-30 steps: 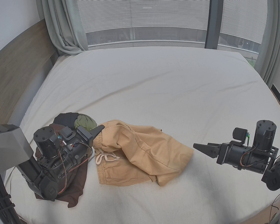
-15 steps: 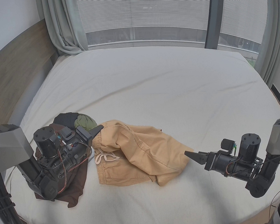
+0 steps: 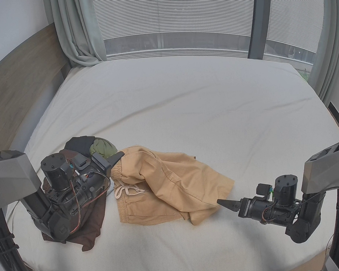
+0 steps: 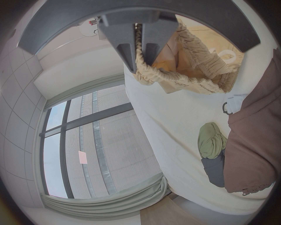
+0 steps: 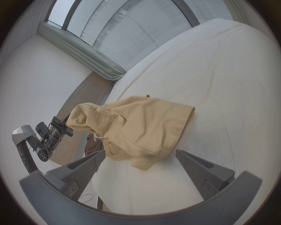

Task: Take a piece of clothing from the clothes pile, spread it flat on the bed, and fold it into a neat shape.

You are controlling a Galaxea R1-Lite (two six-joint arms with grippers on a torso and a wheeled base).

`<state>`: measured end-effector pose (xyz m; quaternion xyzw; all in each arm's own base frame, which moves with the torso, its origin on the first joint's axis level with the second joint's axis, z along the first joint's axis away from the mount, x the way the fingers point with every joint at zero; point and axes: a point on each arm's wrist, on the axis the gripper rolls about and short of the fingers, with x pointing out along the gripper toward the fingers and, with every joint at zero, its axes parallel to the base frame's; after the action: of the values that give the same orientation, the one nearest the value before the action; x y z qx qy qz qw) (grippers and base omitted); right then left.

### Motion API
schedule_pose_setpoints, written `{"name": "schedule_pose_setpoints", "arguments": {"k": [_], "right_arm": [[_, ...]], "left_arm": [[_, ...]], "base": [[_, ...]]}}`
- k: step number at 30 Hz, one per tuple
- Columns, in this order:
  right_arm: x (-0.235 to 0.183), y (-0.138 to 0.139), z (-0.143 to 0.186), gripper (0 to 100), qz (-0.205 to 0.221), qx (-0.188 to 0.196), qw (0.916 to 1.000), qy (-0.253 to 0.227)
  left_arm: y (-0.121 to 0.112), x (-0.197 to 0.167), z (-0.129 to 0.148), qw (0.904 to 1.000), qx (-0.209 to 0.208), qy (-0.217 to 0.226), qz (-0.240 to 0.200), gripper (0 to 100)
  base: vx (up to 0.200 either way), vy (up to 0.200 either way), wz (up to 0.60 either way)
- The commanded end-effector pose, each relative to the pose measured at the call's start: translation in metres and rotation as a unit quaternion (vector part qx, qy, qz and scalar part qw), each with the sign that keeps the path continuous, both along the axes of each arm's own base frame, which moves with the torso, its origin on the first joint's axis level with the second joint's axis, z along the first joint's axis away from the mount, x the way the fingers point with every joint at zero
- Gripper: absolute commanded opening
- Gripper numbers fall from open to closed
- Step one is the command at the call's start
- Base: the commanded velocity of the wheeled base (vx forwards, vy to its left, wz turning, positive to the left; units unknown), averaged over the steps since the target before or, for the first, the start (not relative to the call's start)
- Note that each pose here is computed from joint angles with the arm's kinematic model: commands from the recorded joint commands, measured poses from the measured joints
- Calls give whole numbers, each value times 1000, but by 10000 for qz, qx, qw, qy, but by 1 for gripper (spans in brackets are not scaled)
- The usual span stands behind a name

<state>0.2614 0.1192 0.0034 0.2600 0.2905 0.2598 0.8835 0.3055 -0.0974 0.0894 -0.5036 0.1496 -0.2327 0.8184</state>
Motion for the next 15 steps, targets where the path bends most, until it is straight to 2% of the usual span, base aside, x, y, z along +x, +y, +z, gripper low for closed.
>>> {"name": "schedule_pose_setpoints", "arguments": {"k": [1,15], "right_arm": [[6,4,-16,100,-20,61,9996,277],[22,19,-53,100,57,87,9984,558]], "left_arm": [[0,2,0,10000,-2,-17,26,0],[5,7,0,9999,-11,-46,125,0]], "base": [[0,0,0],[0,0,0]]}}
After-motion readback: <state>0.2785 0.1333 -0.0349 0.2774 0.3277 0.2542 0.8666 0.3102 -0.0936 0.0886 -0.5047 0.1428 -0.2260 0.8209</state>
